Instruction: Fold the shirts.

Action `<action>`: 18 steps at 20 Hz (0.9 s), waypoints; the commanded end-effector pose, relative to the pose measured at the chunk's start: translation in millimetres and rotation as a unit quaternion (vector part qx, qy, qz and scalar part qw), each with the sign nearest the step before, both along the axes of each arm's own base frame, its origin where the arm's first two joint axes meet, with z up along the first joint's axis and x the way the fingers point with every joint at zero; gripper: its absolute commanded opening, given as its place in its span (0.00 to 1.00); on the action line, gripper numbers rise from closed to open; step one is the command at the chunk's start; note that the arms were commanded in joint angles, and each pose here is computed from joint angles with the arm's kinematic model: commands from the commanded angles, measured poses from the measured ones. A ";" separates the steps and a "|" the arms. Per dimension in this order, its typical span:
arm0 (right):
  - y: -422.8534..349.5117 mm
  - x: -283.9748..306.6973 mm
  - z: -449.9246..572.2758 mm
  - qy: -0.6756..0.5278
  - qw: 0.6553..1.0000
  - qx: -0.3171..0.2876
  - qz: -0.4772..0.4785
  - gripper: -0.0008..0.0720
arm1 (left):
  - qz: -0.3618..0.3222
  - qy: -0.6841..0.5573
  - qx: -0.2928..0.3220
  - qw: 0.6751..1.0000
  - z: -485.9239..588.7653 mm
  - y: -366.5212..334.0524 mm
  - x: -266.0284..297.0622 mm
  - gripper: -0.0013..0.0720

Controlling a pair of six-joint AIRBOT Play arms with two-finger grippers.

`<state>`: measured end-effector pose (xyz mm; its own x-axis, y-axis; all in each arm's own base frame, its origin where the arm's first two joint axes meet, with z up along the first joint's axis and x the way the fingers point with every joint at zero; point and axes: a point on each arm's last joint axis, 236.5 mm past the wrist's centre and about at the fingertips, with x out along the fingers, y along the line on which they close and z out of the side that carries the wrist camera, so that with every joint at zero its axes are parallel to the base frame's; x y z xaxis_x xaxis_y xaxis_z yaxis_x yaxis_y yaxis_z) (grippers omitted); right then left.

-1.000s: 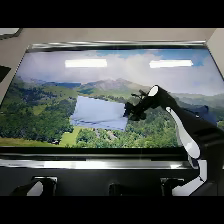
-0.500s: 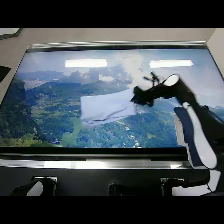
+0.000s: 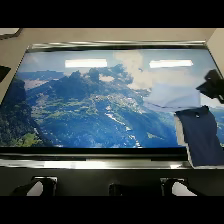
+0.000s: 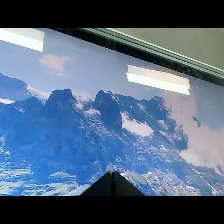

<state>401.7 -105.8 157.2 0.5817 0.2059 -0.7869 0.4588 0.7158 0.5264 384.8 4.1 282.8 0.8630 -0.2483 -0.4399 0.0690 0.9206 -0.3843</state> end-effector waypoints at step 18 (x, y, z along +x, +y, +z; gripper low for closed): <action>-126.5 -245.3 -46.5 0.309 0.900 -0.011 -0.309 0.08 | -0.003 -0.002 0.006 1.000 0.2 -0.1 -0.1 0.07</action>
